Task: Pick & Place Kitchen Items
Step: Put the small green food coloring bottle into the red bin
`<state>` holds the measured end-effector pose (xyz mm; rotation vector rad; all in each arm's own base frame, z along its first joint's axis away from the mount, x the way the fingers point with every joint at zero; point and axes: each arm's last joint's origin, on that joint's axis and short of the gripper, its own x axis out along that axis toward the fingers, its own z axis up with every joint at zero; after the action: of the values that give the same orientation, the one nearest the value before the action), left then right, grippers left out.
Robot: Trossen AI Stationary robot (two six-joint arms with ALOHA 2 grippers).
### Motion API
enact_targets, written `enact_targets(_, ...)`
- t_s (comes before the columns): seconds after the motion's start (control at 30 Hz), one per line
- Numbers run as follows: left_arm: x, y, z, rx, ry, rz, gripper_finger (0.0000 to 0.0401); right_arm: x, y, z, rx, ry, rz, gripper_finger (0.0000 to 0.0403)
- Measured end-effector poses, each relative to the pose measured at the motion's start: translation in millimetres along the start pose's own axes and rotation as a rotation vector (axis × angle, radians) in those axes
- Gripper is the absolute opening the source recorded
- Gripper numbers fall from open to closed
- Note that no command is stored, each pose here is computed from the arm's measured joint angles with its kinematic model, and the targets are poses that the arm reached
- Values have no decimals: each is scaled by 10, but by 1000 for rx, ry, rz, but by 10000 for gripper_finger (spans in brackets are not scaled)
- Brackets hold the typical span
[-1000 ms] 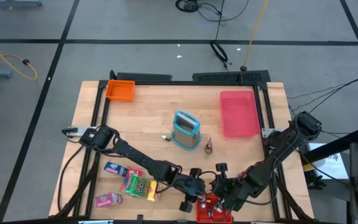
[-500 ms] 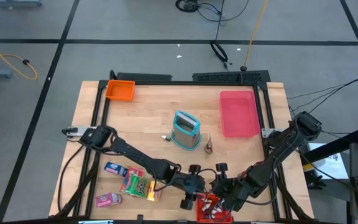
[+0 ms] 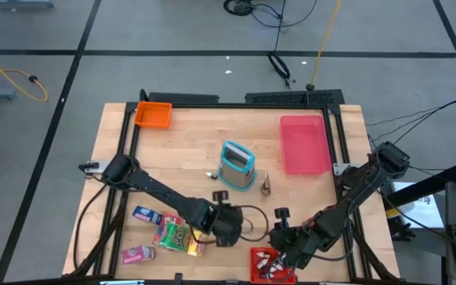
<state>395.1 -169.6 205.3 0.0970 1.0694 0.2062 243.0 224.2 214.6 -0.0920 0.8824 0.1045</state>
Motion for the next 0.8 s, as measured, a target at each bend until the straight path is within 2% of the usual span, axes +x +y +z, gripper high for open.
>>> enact_targets(0.2,10,159,-122,-76,119,153,128,0,-1,-2,21,2,-1,105)
enact_targets(0.57,21,222,-244,-63,178,221,154,0,-1,-1,25,1,0,105)
enact_targets(0.8,-72,366,-446,-130,145,256,154,0,1,-2,26,1,0,105)
